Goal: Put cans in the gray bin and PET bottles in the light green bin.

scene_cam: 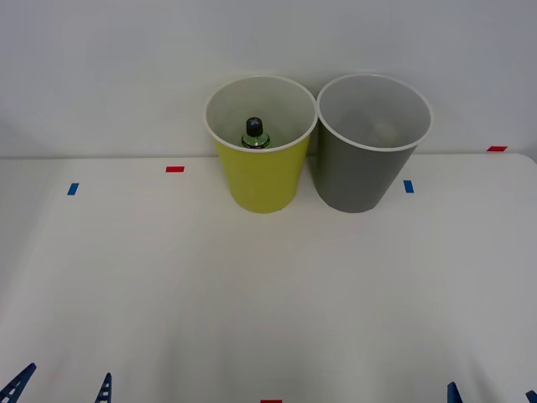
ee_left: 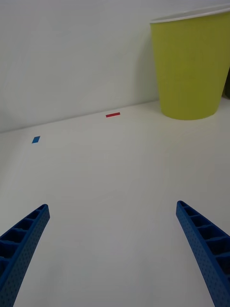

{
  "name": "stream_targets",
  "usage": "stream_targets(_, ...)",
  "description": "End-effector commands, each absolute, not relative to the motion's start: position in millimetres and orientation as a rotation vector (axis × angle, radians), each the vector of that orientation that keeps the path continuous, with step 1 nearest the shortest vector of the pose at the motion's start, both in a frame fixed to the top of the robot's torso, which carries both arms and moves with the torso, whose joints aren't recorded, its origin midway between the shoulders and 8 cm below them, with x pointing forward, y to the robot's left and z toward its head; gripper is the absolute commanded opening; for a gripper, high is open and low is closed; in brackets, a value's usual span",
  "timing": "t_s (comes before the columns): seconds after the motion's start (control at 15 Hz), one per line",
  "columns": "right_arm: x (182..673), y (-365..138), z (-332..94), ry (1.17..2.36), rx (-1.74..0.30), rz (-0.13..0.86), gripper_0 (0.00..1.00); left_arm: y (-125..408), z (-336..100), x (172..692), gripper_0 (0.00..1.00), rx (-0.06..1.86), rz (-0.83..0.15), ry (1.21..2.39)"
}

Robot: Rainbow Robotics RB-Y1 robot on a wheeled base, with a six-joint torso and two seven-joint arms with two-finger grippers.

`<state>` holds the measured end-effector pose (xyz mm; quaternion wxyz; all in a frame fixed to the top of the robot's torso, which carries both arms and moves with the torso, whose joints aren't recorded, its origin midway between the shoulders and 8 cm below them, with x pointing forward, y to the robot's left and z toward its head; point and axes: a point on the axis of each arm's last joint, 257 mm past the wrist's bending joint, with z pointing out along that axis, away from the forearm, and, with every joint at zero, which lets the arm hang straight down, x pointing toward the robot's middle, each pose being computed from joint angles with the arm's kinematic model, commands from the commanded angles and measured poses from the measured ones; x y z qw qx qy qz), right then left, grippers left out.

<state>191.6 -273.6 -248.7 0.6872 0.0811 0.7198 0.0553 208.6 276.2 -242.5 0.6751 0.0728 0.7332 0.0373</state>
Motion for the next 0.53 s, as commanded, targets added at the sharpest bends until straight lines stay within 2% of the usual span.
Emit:
stream_targets(0.07,191.6,-273.6,-248.7,1.612,0.181,0.124,1.00,276.2,-242.5,208.6,0.91,0.164,0.084,1.649)
stream_targets(0.53,191.6,-273.6,-248.7,1.612,0.181,0.124,1.00,276.2,-242.5,208.6,0.90,0.164,0.084,1.649)
